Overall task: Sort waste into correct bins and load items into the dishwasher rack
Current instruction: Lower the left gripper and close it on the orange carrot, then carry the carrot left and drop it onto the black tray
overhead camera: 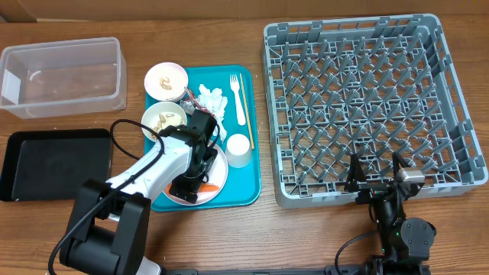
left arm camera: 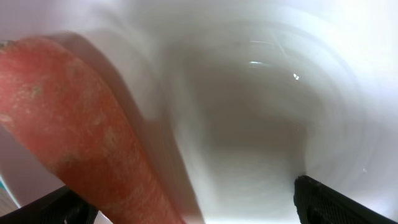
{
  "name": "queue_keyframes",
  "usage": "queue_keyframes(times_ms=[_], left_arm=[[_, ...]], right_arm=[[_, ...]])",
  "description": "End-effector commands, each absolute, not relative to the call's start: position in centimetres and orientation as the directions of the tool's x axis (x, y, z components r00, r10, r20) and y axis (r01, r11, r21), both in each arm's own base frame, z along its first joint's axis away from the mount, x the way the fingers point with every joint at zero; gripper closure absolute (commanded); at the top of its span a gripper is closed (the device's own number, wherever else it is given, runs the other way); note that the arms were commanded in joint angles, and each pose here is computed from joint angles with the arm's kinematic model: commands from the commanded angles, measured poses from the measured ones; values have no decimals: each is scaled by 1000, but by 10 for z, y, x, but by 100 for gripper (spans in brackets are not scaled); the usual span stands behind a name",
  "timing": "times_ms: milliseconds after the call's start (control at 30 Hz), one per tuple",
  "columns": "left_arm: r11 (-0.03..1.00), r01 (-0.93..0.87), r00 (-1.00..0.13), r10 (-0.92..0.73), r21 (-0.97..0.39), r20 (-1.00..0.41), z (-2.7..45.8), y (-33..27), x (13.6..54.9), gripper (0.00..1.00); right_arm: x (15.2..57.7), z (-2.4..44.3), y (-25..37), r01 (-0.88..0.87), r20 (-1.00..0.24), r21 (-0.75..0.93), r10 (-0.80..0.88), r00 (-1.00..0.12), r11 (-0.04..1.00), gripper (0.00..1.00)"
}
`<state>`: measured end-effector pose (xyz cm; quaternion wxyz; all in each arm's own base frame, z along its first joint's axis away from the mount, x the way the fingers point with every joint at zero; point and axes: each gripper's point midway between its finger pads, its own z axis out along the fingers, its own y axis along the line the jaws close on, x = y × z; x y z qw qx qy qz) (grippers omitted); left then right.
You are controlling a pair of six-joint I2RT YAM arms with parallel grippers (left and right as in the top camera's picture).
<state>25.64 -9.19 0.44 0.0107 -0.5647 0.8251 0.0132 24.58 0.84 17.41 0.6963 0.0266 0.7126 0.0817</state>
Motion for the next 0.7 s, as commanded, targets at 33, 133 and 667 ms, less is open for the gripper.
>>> queue_keyframes(times_ms=[33, 133, 667], left_arm=[[357, -931, -362, -930, 71, -62, -9, -80, 243, 0], [371, -924, -378, -923, 93, -68, -8, -76, 239, 23], [368, -919, -387, -911, 143, -143, -5, -60, 232, 57]], right_arm=[[246, 172, 7, -68, -989, 149, 148, -24, 987, 0], [246, 172, 7, -68, -989, 149, 148, -24, 987, 0], [246, 172, 7, -68, -989, 149, 148, -24, 987, 0]])
